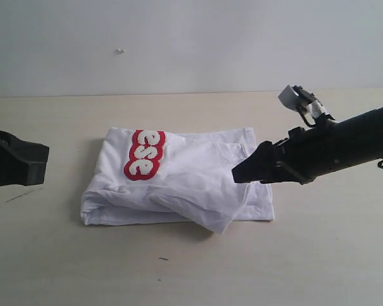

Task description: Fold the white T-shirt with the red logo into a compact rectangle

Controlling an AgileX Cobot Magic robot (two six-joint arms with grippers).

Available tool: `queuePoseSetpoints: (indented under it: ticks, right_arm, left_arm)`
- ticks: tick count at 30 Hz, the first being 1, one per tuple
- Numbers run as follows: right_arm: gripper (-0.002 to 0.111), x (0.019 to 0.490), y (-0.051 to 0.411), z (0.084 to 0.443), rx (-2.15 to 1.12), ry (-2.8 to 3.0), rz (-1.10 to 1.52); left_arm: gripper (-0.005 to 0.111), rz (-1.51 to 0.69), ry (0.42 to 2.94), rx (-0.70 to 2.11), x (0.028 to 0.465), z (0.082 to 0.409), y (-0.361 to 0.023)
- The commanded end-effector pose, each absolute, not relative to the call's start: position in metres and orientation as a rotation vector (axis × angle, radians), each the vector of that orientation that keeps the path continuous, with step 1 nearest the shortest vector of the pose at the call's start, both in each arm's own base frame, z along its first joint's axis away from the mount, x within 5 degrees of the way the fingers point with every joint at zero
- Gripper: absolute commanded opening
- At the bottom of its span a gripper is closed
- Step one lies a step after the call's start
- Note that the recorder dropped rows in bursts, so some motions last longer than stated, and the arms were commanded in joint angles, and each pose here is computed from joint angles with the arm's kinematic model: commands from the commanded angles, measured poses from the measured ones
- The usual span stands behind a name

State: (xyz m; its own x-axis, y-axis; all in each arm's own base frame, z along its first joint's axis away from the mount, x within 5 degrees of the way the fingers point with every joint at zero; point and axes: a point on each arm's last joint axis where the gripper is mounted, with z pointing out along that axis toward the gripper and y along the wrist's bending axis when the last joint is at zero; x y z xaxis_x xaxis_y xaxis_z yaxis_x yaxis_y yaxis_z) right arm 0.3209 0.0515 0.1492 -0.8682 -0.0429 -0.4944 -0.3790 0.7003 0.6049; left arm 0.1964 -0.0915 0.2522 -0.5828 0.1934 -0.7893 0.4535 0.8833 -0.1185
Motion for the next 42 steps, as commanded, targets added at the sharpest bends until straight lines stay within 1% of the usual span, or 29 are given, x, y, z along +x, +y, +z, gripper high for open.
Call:
queuePoseSetpoints:
  ticks: [1,4,12,22,28,34,37,42]
  right_arm:
    - [0.076,0.33,0.055,0.131,-0.217,2.454,1.02]
    - [0.076,0.335,0.055,0.119,-0.075,2.452,1.055]
    - [0.076,0.336,0.054,0.11,0.065,2.489,1.092]
    - [0.076,0.332,0.054,0.105,0.11,2.554,1.105]
    - [0.076,0.335,0.055,0.092,0.175,2.545,1.141]
    - [0.075,0.343,0.064,0.083,0.132,2.45,1.296]
    - [0.067,0.348,0.064,0.079,0.137,2.449,1.294]
    - [0.037,0.348,0.063,0.074,0.163,2.471,1.297]
  left_arm:
    - [0.0,-0.39,2.189,0.447,0.196,0.253,-0.09]
    - [0.0,-0.391,2.19,0.448,0.196,0.253,-0.09]
    - [0.0,-0.389,2.189,0.451,0.196,0.253,-0.09]
    - [0.0,-0.389,2.189,0.451,0.196,0.253,-0.09]
    - [0.0,-0.389,2.189,0.451,0.196,0.253,-0.09]
    - [0.0,-0.393,2.191,0.445,0.196,0.253,-0.091]
    - [0.0,-0.396,2.192,0.444,0.196,0.253,-0.091]
    - [0.0,-0.398,2.196,0.446,0.195,0.252,-0.091]
